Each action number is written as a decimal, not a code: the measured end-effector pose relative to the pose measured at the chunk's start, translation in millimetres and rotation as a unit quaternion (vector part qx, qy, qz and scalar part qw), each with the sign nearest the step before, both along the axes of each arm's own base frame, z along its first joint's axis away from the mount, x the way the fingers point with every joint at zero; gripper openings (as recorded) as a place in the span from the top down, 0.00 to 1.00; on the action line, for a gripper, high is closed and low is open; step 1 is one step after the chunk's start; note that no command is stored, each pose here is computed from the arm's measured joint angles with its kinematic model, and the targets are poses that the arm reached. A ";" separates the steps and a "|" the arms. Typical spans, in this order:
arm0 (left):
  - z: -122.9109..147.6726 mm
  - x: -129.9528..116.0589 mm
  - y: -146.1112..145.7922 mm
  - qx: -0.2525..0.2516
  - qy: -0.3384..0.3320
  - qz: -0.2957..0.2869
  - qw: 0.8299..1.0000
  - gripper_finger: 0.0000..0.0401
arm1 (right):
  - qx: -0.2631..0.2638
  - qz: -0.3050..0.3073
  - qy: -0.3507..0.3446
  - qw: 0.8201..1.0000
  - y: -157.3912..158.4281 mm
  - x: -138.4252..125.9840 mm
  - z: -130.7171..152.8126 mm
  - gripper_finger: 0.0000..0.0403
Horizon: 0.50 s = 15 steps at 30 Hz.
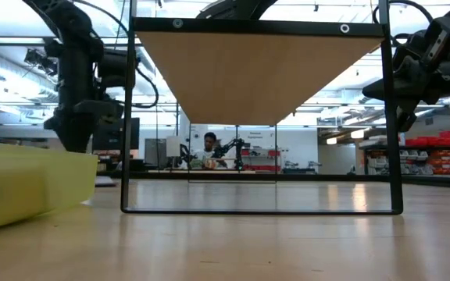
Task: Pack school essentials
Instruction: Put the blue sticky note into the yellow supply box
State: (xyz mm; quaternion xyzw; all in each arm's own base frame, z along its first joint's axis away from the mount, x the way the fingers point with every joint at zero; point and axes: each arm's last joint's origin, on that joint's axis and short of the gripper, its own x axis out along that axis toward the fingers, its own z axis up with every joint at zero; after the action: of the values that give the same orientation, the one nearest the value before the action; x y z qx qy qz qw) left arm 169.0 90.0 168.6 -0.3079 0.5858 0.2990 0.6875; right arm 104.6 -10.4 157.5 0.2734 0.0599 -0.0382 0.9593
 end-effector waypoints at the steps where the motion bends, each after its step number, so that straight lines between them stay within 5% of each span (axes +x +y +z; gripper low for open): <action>1: 1.7 0.7 1.1 -0.001 0.000 0.008 1.000 0.98 | 0.000 0.000 0.000 1.000 0.0 0.0 0.0 0.99; 8: 19.5 8.6 8.4 0.039 -0.010 0.039 0.998 0.95 | 0.000 0.000 0.003 1.000 0.0 0.3 -0.6 0.99; 15: 20.9 -1.5 15.1 0.015 0.015 0.033 0.999 0.76 | 0.000 0.000 0.003 1.000 0.0 0.4 -0.6 0.99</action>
State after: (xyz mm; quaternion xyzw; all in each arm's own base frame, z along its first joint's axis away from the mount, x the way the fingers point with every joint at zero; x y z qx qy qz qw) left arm 167.5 105.1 189.4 -0.3119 0.5807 0.3350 0.6733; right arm 104.9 -10.5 156.9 0.2736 0.0632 -0.0391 0.9590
